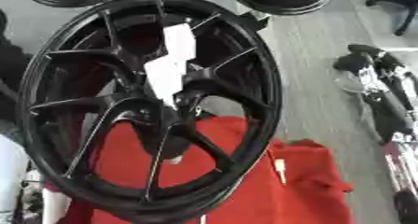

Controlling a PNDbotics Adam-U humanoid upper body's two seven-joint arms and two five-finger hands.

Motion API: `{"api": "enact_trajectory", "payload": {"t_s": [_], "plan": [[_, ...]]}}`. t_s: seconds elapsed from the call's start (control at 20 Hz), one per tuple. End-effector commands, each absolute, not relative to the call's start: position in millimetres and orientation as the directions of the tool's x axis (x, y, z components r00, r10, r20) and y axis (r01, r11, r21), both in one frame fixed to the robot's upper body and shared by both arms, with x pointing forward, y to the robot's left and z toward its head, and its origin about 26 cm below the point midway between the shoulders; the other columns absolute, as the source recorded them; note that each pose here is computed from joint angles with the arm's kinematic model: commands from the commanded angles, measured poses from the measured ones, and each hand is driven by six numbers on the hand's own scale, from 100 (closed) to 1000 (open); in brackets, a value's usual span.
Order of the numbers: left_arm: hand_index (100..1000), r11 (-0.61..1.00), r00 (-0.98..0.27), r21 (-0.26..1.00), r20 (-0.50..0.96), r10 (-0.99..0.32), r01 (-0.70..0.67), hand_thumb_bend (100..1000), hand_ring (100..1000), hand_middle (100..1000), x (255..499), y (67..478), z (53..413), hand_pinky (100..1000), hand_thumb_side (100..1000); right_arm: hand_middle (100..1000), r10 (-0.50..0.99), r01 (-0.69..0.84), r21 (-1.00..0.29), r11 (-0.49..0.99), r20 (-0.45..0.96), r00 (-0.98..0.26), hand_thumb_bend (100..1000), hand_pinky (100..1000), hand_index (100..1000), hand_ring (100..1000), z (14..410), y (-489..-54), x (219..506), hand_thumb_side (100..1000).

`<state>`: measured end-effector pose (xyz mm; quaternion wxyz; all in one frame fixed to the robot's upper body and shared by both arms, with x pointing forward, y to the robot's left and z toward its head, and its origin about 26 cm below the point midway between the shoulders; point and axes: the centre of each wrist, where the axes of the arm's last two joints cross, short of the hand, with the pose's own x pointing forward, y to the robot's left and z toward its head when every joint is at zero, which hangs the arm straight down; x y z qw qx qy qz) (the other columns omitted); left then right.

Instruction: Pull the pin out of the wheel hub.

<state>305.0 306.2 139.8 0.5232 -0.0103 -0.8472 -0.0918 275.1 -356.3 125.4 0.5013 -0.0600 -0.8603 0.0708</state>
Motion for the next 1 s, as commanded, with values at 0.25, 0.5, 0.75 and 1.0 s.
{"api": "enact_trajectory", "payload": {"t_s": [0.25, 0.5, 0.75, 1.0], "plan": [[841, 0.98, -0.465, 0.165, 0.88, -0.095, 0.111, 100, 836, 819, 304, 307, 144, 826, 804, 597, 0.199, 0.038, -0.209, 0.977, 0.838, -0.508, 100, 906, 761, 680, 134, -359, 275, 540], [842, 0.979, -0.463, 0.169, 0.881, -0.1, 0.11, 100, 837, 821, 304, 308, 144, 828, 801, 600, 0.231, 0.001, -0.282, 0.959, 0.784, -0.576, 100, 902, 768, 682, 159, -357, 275, 525], [842, 0.977, -0.46, 0.176, 0.882, -0.102, 0.12, 100, 838, 821, 304, 307, 144, 829, 797, 612, 0.294, -0.053, -0.469, 0.882, 0.633, -0.716, 100, 890, 780, 691, 218, -353, 275, 467], [841, 0.975, -0.452, 0.184, 0.885, -0.108, 0.127, 100, 838, 821, 304, 308, 142, 829, 796, 622, 0.35, -0.067, -0.647, 0.759, 0.493, -0.797, 100, 876, 790, 699, 263, -349, 279, 418]]}}
